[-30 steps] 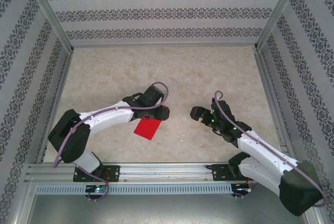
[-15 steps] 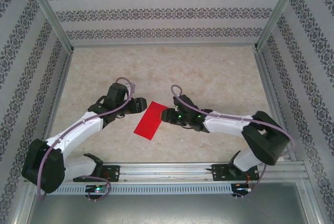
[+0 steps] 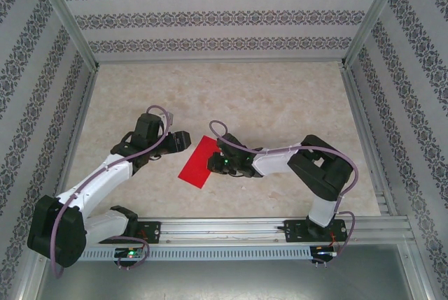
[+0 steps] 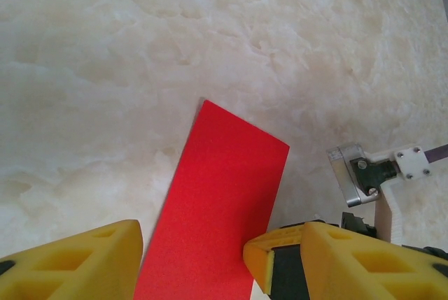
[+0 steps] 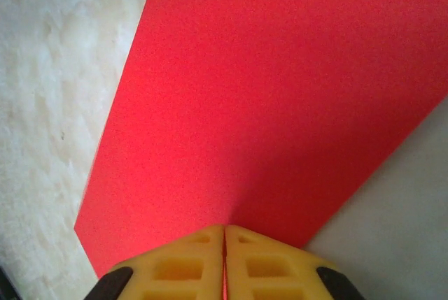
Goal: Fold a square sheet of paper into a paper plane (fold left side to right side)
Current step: Move the paper to the center of the table.
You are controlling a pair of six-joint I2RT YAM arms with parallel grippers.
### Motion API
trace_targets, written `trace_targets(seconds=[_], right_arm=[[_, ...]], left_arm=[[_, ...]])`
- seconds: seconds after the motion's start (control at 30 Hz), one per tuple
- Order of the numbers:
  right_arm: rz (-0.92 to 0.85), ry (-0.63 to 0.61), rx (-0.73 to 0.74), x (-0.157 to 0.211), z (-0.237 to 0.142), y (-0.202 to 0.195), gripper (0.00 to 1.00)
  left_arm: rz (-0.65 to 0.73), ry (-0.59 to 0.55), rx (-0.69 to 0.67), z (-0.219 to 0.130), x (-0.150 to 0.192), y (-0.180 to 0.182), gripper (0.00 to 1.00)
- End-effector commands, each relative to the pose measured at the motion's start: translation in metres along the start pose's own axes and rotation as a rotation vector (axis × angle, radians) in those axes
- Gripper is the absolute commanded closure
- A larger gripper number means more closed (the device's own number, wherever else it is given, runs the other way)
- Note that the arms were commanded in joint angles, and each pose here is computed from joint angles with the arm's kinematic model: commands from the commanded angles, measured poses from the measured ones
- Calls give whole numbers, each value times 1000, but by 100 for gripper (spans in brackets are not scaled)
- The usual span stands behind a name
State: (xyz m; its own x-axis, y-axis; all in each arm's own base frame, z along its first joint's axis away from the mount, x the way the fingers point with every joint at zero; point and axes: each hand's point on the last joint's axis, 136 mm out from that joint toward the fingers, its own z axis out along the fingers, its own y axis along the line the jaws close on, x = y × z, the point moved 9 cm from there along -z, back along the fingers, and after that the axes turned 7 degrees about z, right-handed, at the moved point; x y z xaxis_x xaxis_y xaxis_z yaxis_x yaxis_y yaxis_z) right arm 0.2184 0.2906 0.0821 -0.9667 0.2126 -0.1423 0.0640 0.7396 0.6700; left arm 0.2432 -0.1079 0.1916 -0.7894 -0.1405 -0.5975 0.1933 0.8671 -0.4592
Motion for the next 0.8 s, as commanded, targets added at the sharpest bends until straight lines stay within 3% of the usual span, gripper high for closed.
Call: trace_targets(seconds=[0.0, 0.13, 0.47, 0.77], right_arm=[[-9, 15, 18, 0, 1, -1, 95], [-30, 49, 80, 1, -2, -13, 100], [-179, 132, 191, -4, -29, -35, 100], [-251, 189, 142, -3, -32, -34, 100]], left_arm=[[32, 7, 0, 0, -1, 3, 39], [32, 53, 30, 5, 6, 3, 39], [-60, 238, 186, 29, 31, 3, 48], [-128, 382, 277, 60, 47, 0, 59]])
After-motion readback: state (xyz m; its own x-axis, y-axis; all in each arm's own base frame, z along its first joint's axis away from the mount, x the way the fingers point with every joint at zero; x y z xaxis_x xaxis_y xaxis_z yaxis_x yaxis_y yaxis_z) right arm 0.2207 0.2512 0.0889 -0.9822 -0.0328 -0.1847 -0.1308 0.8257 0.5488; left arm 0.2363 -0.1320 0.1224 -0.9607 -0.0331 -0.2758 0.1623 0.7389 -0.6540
